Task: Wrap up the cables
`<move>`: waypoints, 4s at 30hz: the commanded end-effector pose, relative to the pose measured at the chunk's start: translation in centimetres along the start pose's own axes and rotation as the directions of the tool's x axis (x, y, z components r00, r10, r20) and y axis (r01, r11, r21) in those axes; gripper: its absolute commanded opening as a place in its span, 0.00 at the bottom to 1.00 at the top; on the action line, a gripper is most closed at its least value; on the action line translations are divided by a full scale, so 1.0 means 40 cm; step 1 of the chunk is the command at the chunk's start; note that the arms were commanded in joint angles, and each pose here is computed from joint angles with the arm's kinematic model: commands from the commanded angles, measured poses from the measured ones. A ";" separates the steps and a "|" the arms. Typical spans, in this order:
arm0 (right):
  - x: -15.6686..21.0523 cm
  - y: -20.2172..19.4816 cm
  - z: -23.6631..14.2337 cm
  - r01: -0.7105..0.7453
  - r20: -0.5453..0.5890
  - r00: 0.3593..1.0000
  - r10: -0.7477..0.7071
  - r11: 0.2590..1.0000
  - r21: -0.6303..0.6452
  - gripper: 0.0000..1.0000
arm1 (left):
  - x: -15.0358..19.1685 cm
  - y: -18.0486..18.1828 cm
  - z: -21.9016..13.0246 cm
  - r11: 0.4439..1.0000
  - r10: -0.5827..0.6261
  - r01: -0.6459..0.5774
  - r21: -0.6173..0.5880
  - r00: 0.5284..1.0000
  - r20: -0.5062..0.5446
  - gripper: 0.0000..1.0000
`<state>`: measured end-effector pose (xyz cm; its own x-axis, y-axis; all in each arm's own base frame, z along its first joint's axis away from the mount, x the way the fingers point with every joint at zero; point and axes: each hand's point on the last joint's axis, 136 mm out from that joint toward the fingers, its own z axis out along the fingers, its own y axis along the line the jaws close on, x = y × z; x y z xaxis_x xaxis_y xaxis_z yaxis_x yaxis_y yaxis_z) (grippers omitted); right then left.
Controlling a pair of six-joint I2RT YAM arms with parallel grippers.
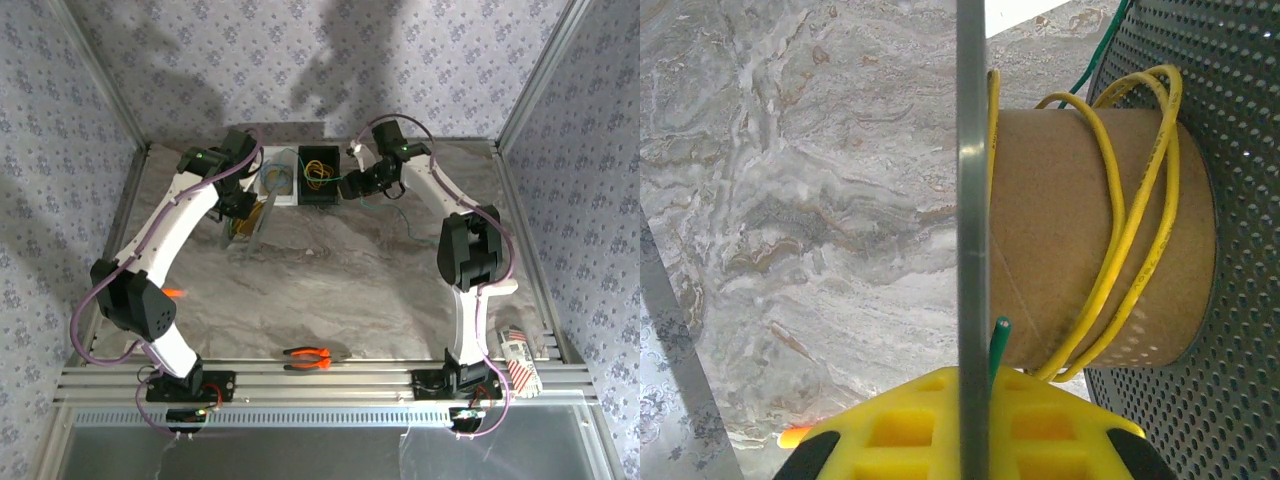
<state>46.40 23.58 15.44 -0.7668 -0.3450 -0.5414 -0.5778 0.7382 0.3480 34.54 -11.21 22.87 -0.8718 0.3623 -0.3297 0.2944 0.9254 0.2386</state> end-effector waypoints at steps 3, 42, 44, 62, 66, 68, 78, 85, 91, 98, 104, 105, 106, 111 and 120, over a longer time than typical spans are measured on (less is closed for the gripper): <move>-0.059 0.057 -0.088 0.053 0.060 0.997 -0.053 0.999 -0.002 0.08 | -0.034 -0.005 -0.049 1.000 0.003 -0.005 0.030 0.998 0.065 0.00; 0.196 0.898 -0.419 0.380 0.327 0.912 -0.249 0.812 -0.444 0.00 | -0.364 0.189 -0.209 0.848 -0.523 0.488 0.206 0.710 0.473 0.00; 0.221 0.896 -0.371 0.350 0.281 0.929 -0.240 0.817 -0.459 0.00 | -0.385 0.194 -0.224 0.842 -0.535 0.481 0.244 0.687 0.492 0.00; 0.261 0.465 -0.035 -0.049 0.015 0.998 0.057 0.939 -0.341 0.00 | -0.326 0.072 -0.438 0.759 -0.470 0.056 0.649 0.737 0.486 0.00; 0.205 0.321 -0.019 -0.098 0.007 0.995 0.104 0.959 -0.266 0.00 | -0.212 0.069 -0.412 0.746 -0.442 0.032 0.665 0.770 0.459 0.00; 0.177 0.257 0.003 -0.125 -0.001 0.992 0.129 0.964 -0.234 0.00 | -0.162 0.062 -0.400 0.743 -0.427 0.019 0.668 0.783 0.453 0.00; -0.029 0.063 -0.005 -0.151 0.031 0.987 0.158 0.976 -0.158 0.00 | 0.056 -0.011 -0.338 0.794 -0.202 -0.080 0.602 0.900 0.386 0.00; -0.161 0.023 -0.093 -0.120 0.102 0.986 0.135 0.982 -0.145 0.00 | 0.148 -0.019 -0.180 0.939 0.089 -0.132 0.316 0.985 0.147 0.00; -0.235 0.096 -0.144 -0.070 0.165 0.981 0.098 0.983 -0.170 0.00 | 0.118 -0.063 -0.090 0.952 0.213 -0.218 0.215 0.976 0.044 0.00; -0.258 0.193 -0.182 -0.009 0.191 0.981 0.043 0.984 -0.176 0.00 | 0.098 -0.115 -0.021 0.930 0.357 -0.347 0.119 0.931 -0.080 0.00; -0.273 0.298 -0.248 0.066 0.231 0.973 -0.017 0.977 -0.205 0.00 | 0.058 -0.128 0.006 0.935 0.353 -0.349 0.056 0.930 -0.100 0.00; -0.274 0.326 -0.263 0.087 0.241 0.970 -0.034 0.973 -0.215 0.00 | 0.051 -0.124 0.012 0.939 0.344 -0.342 0.040 0.933 -0.108 0.00; -0.272 0.359 -0.281 0.113 0.251 0.966 -0.053 0.967 -0.228 0.00 | 0.044 -0.122 0.018 0.942 0.335 -0.333 0.032 0.935 -0.116 0.00; -0.254 0.500 -0.355 0.221 0.301 0.945 -0.128 0.928 -0.299 0.00 | -0.001 -0.128 0.040 0.951 0.309 -0.310 0.008 0.942 -0.129 0.00; -0.170 0.685 -0.390 0.346 0.311 0.921 -0.235 0.861 -0.374 0.00 | -0.075 -0.090 0.045 0.977 0.199 -0.207 -0.050 0.972 -0.125 0.00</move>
<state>37.24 35.00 30.39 -0.6851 -0.3753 -0.6243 -0.7109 0.5314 0.4607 37.28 -18.14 24.16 -0.7715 0.5489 -0.3218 0.4702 0.8326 0.2928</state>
